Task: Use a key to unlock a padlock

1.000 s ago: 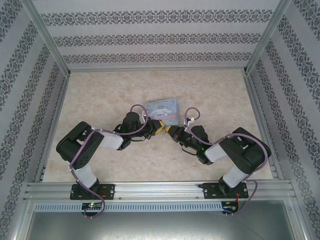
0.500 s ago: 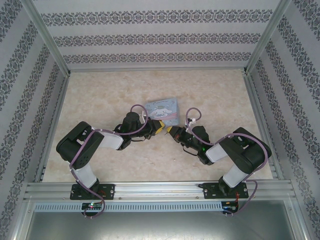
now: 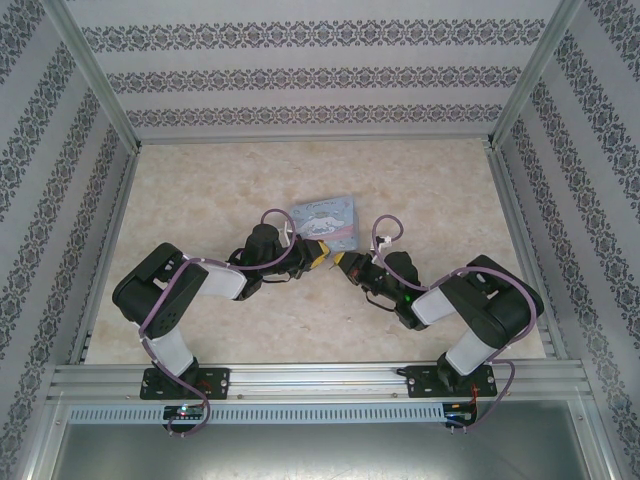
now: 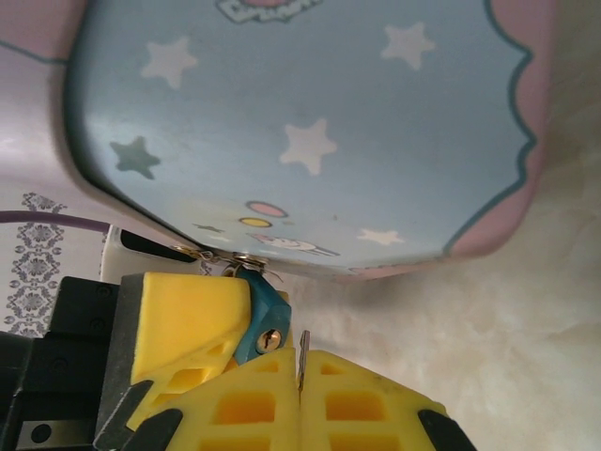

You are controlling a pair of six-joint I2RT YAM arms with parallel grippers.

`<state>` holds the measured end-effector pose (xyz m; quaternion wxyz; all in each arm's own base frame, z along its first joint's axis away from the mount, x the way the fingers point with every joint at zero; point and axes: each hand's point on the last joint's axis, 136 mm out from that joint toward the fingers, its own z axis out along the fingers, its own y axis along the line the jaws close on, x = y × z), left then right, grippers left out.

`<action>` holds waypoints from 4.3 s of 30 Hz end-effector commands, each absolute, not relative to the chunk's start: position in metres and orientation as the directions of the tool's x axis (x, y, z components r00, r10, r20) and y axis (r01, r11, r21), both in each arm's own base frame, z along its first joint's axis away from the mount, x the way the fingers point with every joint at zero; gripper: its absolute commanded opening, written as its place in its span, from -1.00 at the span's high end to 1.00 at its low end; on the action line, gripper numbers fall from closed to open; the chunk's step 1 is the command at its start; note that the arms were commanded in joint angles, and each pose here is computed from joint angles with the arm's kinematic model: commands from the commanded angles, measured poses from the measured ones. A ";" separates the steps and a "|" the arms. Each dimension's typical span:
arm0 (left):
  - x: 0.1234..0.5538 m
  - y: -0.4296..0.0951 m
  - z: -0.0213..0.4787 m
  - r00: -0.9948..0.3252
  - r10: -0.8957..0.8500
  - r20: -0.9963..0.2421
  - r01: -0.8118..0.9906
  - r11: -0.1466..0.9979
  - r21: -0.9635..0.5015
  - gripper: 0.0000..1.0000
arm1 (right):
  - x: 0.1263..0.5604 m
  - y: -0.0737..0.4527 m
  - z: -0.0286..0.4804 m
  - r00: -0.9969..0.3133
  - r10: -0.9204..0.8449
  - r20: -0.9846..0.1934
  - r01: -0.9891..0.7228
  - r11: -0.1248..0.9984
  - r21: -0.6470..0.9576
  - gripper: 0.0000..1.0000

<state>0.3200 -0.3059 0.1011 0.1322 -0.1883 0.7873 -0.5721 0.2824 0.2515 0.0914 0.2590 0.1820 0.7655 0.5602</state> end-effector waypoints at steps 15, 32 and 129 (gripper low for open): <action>0.324 -0.306 0.117 -0.897 -0.442 -0.013 -0.106 0.244 -0.964 1.00 | 0.292 0.268 0.122 -0.802 0.558 -0.212 -0.085 0.246 0.966 1.00; 0.325 -0.307 0.122 -0.895 -0.446 -0.009 -0.103 0.226 -0.969 1.00 | 0.291 0.276 0.113 -0.812 0.557 -0.174 -0.066 0.209 0.976 1.00; 0.323 -0.308 0.129 -0.893 -0.448 0.048 -0.130 0.154 -0.979 1.00 | 0.297 0.275 0.151 -0.816 0.527 -0.236 -0.162 0.184 0.970 1.00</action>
